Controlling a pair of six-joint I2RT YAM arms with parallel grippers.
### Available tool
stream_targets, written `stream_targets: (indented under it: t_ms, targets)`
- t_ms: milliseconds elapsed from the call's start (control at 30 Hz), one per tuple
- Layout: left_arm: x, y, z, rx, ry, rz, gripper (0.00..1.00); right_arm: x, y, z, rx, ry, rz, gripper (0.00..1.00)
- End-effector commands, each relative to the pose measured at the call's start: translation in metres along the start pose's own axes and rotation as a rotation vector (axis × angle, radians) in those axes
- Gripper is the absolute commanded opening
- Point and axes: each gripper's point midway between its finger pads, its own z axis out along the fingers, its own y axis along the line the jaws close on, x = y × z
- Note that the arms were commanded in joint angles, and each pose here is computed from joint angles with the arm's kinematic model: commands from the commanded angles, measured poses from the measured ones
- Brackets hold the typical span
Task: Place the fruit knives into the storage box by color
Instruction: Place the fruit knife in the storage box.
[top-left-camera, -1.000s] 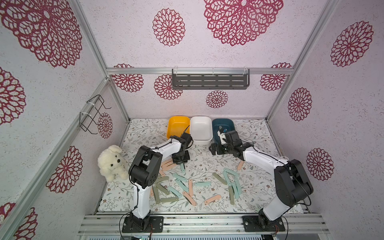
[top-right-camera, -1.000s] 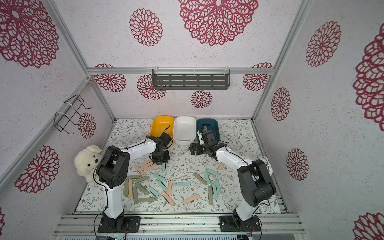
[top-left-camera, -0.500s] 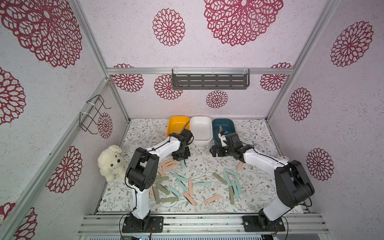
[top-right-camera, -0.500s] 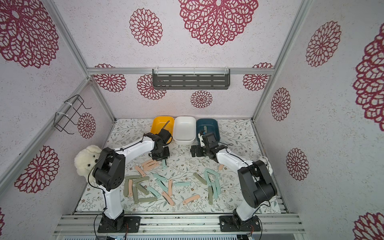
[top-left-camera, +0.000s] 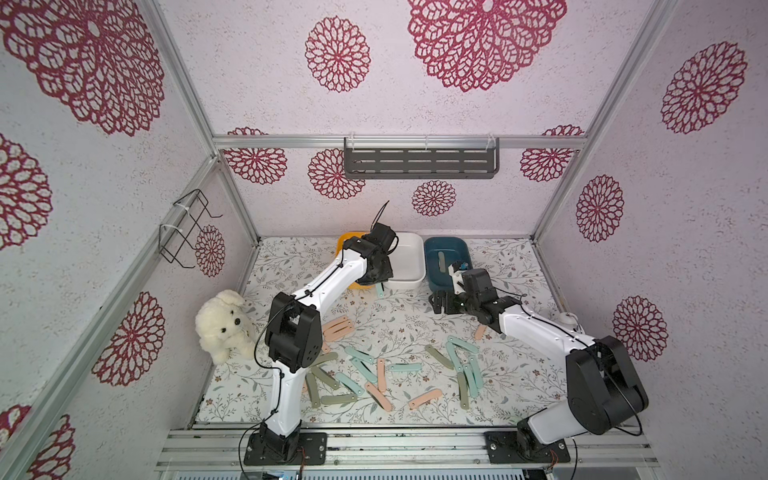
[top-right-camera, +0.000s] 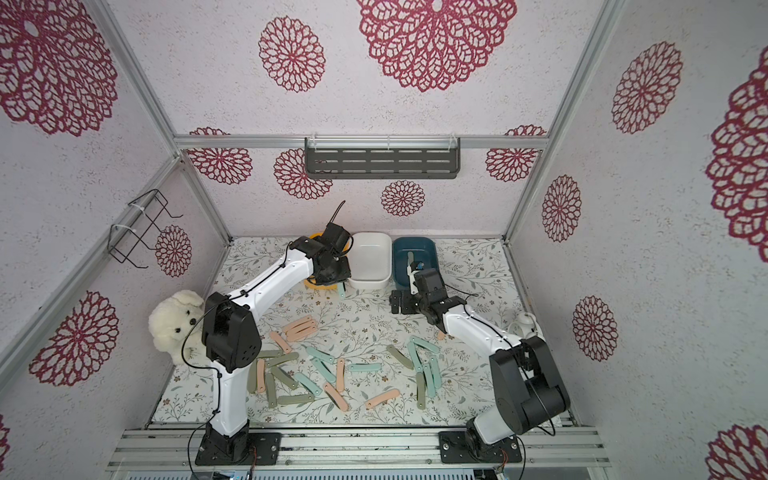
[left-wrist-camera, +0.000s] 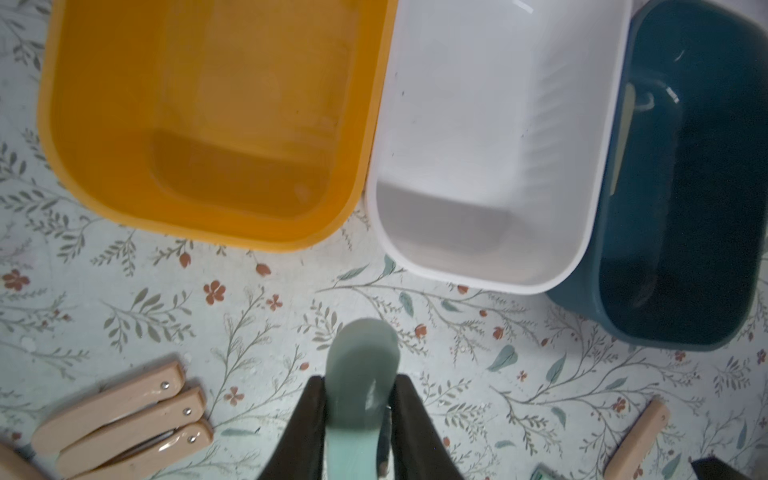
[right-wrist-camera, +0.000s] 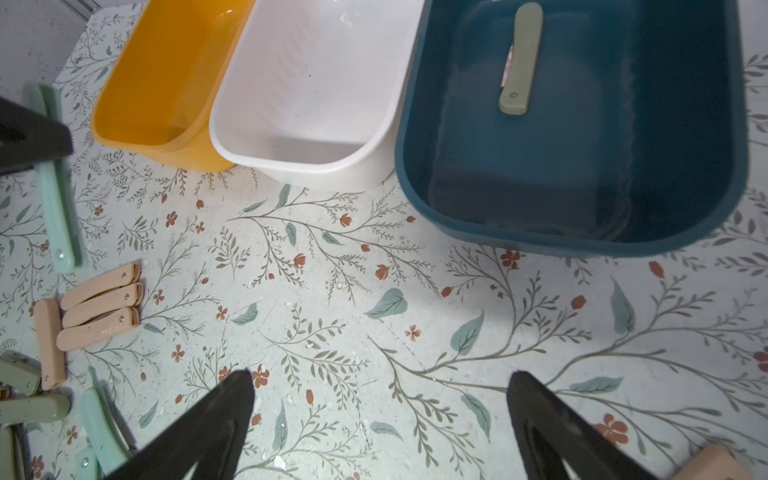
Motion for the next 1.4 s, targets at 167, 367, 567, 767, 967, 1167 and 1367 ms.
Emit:
stream_targets:
  t_ms: [167, 367, 567, 767, 967, 1167, 1367]
  targets:
    - [-0.06, -0.036, 0.013, 0.018, -0.134, 0.08, 0.17, -0.019, -0.015, -0.013, -0.007, -0.064, 0.074, 0.99]
    - [-0.092, -0.064, 0.046, 0.106, -0.27, 0.119, 0.17, -0.016, -0.026, -0.019, -0.011, -0.065, 0.108, 0.99]
    - [-0.102, -0.083, 0.087, 0.167, -0.34, 0.136, 0.17, -0.009, -0.025, -0.013, -0.026, -0.039, 0.114, 0.99]
    - [-0.093, -0.084, 0.123, 0.165, -0.332, 0.144, 0.17, 0.002, -0.028, -0.005, -0.032, -0.022, 0.124, 0.99]
    - [-0.09, -0.079, 0.138, 0.14, -0.334, 0.162, 0.21, 0.006, -0.026, 0.0, -0.048, -0.018, 0.134, 0.99]
    - [-0.103, -0.086, 0.12, 0.169, -0.37, 0.169, 0.51, 0.011, -0.025, 0.001, -0.054, 0.002, 0.13, 0.99]
    - [-0.119, -0.105, 0.033, 0.276, -0.424, 0.113, 0.83, 0.006, -0.015, -0.003, -0.055, -0.002, 0.093, 0.99]
